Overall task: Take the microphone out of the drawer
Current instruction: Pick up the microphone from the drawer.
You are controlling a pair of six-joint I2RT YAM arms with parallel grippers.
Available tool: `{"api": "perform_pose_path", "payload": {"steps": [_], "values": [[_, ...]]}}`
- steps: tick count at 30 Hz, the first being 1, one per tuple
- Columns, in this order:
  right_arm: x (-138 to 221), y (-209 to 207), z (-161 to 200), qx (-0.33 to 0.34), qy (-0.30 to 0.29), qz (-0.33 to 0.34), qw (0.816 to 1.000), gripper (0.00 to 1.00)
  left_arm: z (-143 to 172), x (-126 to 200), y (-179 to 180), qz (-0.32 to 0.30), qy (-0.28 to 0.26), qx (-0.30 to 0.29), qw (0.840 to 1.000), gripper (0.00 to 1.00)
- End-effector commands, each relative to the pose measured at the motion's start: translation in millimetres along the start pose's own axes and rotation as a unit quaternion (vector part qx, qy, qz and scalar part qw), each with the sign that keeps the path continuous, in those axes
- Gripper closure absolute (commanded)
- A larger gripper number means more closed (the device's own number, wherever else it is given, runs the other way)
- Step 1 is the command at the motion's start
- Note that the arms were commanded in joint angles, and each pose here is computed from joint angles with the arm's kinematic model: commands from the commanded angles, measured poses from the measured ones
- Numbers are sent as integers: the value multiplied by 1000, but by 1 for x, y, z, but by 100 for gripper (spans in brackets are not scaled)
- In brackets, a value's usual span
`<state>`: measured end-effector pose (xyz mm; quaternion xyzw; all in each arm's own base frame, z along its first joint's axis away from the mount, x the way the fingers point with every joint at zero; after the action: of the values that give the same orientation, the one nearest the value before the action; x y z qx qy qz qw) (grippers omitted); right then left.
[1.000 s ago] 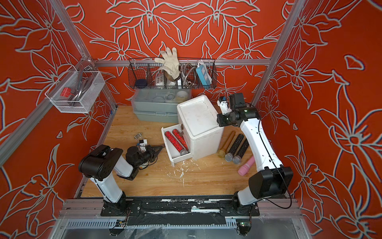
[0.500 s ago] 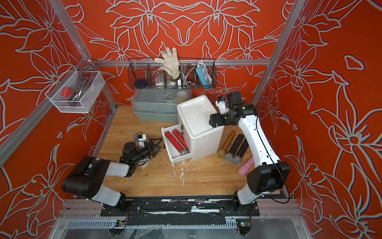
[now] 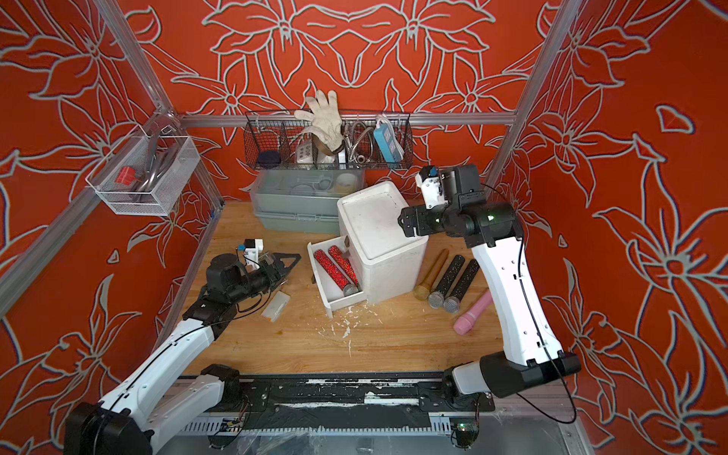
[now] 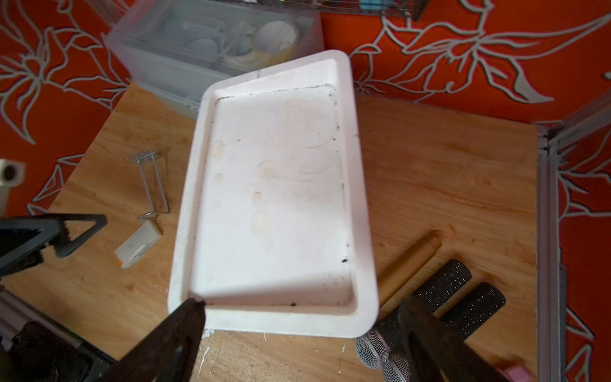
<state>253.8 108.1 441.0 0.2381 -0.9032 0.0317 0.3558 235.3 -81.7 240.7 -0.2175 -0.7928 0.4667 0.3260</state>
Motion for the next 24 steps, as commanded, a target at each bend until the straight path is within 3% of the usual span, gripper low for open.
{"api": "perform_pose_path", "payload": {"steps": [1,5,9,19,24], "values": [[0,34,7,9,9,-31,999,13,11,0,11,-18,44,28,998,0],[-20,84,10,55,16,-69,996,33,7,3,18,-18,57,60,996,0],[-53,125,11,98,38,-88,991,45,2,10,30,-25,54,92,994,0],[-169,169,37,137,145,-110,974,53,0,29,82,-80,9,209,975,0],[-220,177,56,155,201,-104,962,56,-4,34,90,-83,-10,225,971,0]]}}
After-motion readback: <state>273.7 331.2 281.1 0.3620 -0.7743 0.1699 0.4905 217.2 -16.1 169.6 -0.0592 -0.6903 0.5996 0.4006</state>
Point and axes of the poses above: each gripper's point midway between its finger pads, its own x axis back along the fingers, its own y axis along the line the jaws close on, z = x × y, the point moved 9 cm from there along x, back along the fingers, and after that the axes turned 2 degrees about x, right-handed, at the moved point
